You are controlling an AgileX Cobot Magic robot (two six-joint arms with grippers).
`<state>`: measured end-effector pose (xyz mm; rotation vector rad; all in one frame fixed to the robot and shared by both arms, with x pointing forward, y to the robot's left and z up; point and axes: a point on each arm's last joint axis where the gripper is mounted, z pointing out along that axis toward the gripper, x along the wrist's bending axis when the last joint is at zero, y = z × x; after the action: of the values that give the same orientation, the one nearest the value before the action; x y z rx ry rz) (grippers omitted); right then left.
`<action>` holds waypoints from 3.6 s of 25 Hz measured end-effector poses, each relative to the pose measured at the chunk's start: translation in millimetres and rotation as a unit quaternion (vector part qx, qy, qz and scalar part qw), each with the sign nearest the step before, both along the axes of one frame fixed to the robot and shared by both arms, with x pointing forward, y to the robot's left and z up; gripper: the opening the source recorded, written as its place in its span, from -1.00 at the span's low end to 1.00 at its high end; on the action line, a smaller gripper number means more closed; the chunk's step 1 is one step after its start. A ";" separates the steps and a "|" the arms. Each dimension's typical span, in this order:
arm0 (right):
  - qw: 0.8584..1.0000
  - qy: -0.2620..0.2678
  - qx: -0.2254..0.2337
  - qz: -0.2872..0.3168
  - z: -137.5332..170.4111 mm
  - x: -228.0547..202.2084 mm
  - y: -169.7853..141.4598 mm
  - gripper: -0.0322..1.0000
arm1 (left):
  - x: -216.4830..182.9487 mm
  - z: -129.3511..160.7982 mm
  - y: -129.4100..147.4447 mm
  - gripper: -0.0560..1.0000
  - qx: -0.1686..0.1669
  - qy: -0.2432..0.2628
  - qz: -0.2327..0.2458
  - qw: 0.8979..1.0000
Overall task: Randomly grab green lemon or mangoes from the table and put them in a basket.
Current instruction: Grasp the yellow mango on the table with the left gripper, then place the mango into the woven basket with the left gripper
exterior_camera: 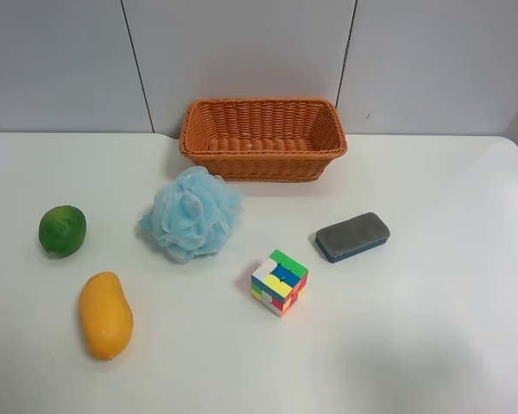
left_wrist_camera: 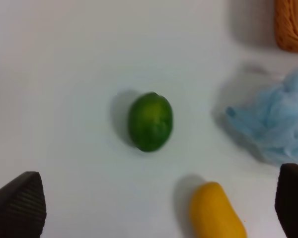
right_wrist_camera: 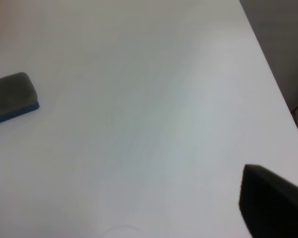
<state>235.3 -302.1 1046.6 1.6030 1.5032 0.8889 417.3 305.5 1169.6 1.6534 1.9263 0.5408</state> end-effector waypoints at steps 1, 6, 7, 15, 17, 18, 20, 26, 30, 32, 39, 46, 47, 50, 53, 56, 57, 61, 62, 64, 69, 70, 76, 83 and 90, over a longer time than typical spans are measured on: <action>1.000 0.000 0.000 0.000 0.0 0.0 0.0 0.98 | 9.0 -6.8 -0.5 0.82 -0.009 0.022 0.000 1.000; 1.000 0.000 0.000 0.000 0.0 0.0 0.0 0.98 | 36.0 -39.4 -16.0 0.82 -0.036 0.114 -0.006 0.993; 1.000 0.000 0.000 0.000 0.0 0.0 0.0 0.98 | 38.2 -46.0 -21.4 0.82 -0.040 0.128 -0.009 0.991; 1.000 0.000 0.000 0.000 0.0 0.0 0.0 0.98 | 36.4 -124.9 -52.2 0.82 -0.057 0.206 -0.020 0.977; 1.000 0.000 0.000 0.000 0.0 0.0 0.0 0.98 | 31.2 -143.2 -57.5 0.82 -0.067 0.207 -0.022 0.976; 1.000 0.000 0.000 0.000 0.0 0.0 0.0 0.98 | 28.4 -152.3 -59.1 0.82 -0.072 0.205 -0.020 0.976; 1.000 0.000 0.000 0.000 0.0 0.0 0.0 0.98 | 22.3 -169.1 -62.2 0.82 -0.077 0.207 -0.021 0.975; 1.000 0.000 0.000 0.000 0.0 0.0 0.0 0.98 | 14.6 -206.7 -80.1 0.82 -0.093 0.222 -0.032 0.970; 1.000 0.000 0.000 0.000 0.0 0.0 0.0 0.98 | 18.9 -226.7 -97.6 0.82 -0.095 0.238 -0.045 0.966; 1.000 0.000 0.000 0.000 0.0 0.0 0.0 0.98 | 21.3 -238.3 -102.9 0.82 -0.090 0.250 -0.047 0.963; 1.000 0.000 0.000 0.000 0.0 0.0 0.0 0.98 | 31.2 -268.4 -108.3 0.82 -0.077 0.267 -0.043 0.960; 1.000 0.000 0.000 0.000 0.0 0.0 0.0 0.98 | 36.2 -276.4 -108.8 0.78 -0.069 0.256 -0.048 0.963; 1.000 0.000 0.000 0.000 0.0 0.0 0.0 0.98 | 36.2 -276.4 -108.8 0.73 -0.069 0.256 -0.048 0.963; 1.000 0.000 0.000 0.000 0.0 0.0 0.0 0.98 | 36.2 -276.7 -108.8 0.38 -0.069 0.257 -0.047 0.963; 1.000 0.000 0.000 0.000 0.0 0.0 0.0 0.98 | 36.2 -276.6 -108.9 0.32 -0.070 0.257 -0.047 0.963; 1.000 0.000 0.000 0.000 0.0 0.0 0.0 0.98 | 35.8 -276.7 -108.9 0.32 -0.070 0.259 -0.047 0.962; 1.000 0.000 0.000 0.000 0.0 0.0 0.0 0.98 | 35.8 -276.7 -108.9 0.32 -0.070 0.259 -0.047 0.962; 1.000 0.000 0.000 0.000 0.0 0.0 0.0 0.98 | 35.5 -276.7 -108.9 0.31 -0.070 0.260 -0.047 0.962; 1.000 0.000 0.000 0.000 0.0 0.0 0.0 0.98 | 35.1 -276.8 -108.8 0.31 -0.069 0.263 -0.048 0.961; 1.000 0.000 0.000 0.000 0.0 0.0 0.0 0.98 | 34.2 -277.0 -108.8 0.30 -0.069 0.267 -0.048 0.960; 1.000 0.000 0.000 0.000 0.0 0.0 0.0 0.98 | 34.2 -260.5 -111.2 0.29 -0.078 0.269 -0.059 0.958; 1.000 0.000 0.000 0.000 0.0 0.0 0.0 0.98 | 37.6 -249.6 -113.2 0.29 -0.083 0.256 -0.066 0.961; 1.000 0.000 0.000 0.000 0.0 0.0 0.0 0.98 | 65.5 -157.6 -124.5 0.28 -0.096 0.135 -0.123 0.979; 1.000 0.000 0.000 0.000 0.0 0.0 0.0 0.98 | 110.1 -65.6 -136.7 0.28 -0.065 -0.022 -0.171 0.983; 1.000 0.000 0.000 0.000 0.0 0.0 0.0 0.98 | 173.5 -52.3 -163.9 0.27 -0.033 -0.131 -0.213 0.968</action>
<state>235.3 -302.1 1046.6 1.6030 1.5032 0.8889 590.7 141.6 1117.3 1.7832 1.3354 0.4870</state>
